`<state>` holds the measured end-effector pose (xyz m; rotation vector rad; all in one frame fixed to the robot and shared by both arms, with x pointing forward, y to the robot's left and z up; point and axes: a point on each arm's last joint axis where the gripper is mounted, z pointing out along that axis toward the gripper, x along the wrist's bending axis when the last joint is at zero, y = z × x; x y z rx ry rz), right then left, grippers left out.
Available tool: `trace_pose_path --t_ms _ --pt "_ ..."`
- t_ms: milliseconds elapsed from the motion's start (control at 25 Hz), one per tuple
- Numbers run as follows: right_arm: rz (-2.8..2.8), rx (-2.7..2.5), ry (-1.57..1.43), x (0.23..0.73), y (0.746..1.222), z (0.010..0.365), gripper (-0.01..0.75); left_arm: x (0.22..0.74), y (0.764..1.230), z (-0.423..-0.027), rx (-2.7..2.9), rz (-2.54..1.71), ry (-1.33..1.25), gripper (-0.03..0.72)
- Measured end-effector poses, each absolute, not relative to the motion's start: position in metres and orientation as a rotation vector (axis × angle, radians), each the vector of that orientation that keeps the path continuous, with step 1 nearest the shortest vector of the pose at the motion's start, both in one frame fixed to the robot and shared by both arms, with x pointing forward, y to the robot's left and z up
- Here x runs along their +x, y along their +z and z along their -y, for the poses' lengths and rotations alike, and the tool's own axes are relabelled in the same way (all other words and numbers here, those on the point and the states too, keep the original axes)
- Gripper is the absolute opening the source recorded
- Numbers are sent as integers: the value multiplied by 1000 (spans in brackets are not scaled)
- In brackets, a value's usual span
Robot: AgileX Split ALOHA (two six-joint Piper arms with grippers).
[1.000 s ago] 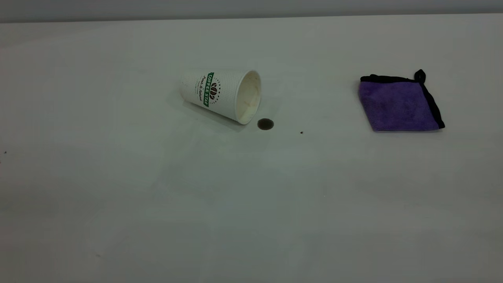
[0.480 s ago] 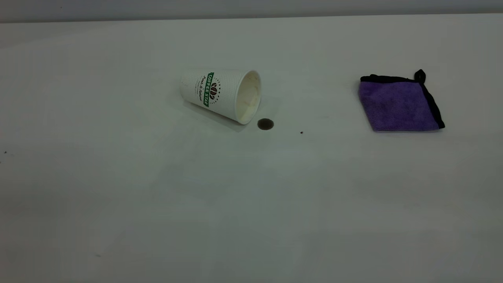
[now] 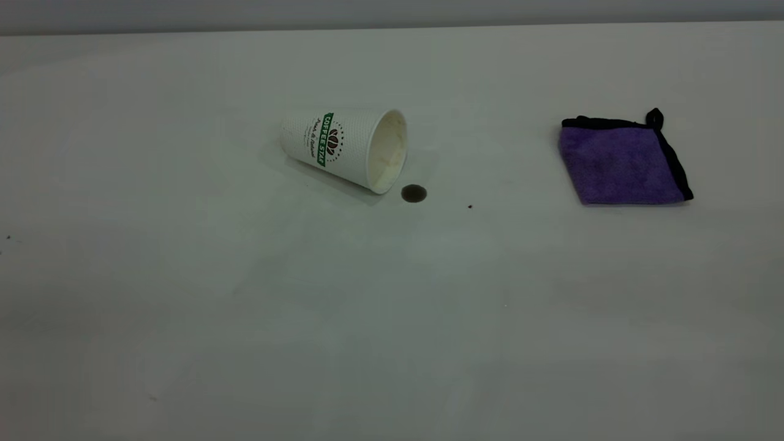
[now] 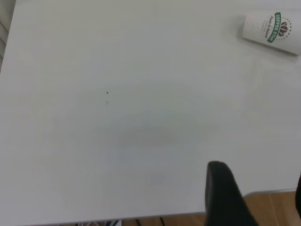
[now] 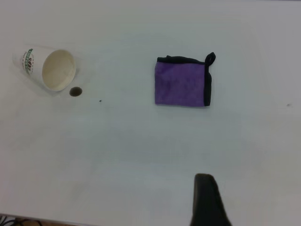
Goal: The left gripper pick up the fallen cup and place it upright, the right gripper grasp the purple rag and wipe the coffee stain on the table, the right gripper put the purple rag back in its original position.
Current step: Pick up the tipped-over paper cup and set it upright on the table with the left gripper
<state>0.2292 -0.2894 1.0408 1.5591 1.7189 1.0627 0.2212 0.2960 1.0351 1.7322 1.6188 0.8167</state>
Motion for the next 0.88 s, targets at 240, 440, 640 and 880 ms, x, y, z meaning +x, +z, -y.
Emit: trace_pose_path --t_ms 240,440,640,880 --pt "-1719 1559 1063 229 1041 289 524 232 1051 -296 1696 -1591 844 431" --pt "-1719 1559 1063 229 1041 289 524 275 1065 -291 1799 -1611 693 555" --pt "-1719 1559 1063 229 1041 289 524 335 1075 -287 1884 -1609 553 599" --pt "-1719 1559 1063 229 1041 289 524 409 1071 -281 1895 -1575 422 580"
